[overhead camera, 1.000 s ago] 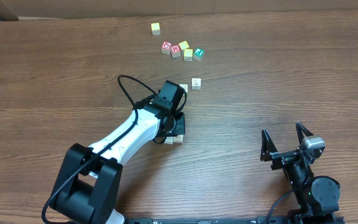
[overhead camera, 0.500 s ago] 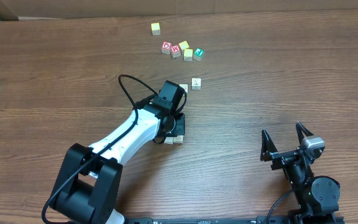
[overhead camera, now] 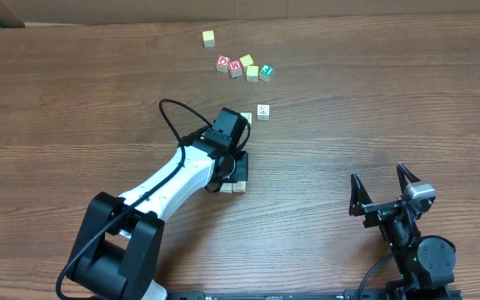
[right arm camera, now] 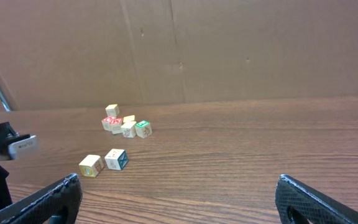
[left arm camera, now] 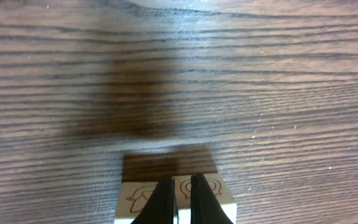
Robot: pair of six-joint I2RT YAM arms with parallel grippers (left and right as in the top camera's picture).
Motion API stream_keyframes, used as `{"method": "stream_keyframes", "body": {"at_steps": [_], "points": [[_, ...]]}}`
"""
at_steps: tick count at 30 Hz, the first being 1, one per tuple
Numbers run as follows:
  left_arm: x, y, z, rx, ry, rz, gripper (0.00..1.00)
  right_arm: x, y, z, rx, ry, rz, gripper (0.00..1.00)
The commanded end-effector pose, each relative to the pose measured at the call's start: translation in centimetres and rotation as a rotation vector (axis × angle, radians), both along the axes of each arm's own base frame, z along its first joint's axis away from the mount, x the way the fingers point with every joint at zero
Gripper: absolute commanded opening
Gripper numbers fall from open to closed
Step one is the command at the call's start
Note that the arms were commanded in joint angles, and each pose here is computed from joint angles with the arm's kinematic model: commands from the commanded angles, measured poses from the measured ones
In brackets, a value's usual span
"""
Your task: Flip 4 blocks
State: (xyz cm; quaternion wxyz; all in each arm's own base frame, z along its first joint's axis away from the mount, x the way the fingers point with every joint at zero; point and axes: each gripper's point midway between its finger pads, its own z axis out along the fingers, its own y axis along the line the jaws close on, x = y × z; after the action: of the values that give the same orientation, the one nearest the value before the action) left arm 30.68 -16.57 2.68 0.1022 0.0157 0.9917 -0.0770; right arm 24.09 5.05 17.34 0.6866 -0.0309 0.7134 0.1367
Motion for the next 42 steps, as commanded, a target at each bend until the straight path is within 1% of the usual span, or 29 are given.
{"method": "stream_keyframes", "body": {"at_steps": [1,5,8,16,22,31,42], "points": [[2.0,-1.0,2.2,-0.012,-0.08,-0.05,0.04,0.1,-0.1,-0.3,-0.003,0.0,-0.006,1.0],[3.4,-1.1,4.9,-0.004,-0.133,-0.04,0.04,0.1,-0.1,-0.3,-0.003,0.0,-0.006,1.0],[3.4,-0.2,6.1,0.039,-0.133,-0.014,0.04,0.1,-0.1,-0.3,-0.003,0.0,-0.006,1.0],[-0.1,4.8,4.6,0.205,0.036,0.095,0.04,0.1,-0.1,-0.3,-0.003,0.0,-0.006,1.0],[-2.0,6.3,2.3,0.259,0.097,0.098,0.04,0.1,-0.1,-0.3,-0.003,0.0,-0.006,1.0],[-3.4,5.6,-0.9,0.196,0.117,0.095,0.04,0.1,-0.1,-0.3,-0.003,0.0,-0.006,1.0],[-3.9,3.8,-1.1,0.096,0.147,0.077,0.04,0.1,-0.1,-0.3,-0.003,0.0,-0.005,1.0]]}}
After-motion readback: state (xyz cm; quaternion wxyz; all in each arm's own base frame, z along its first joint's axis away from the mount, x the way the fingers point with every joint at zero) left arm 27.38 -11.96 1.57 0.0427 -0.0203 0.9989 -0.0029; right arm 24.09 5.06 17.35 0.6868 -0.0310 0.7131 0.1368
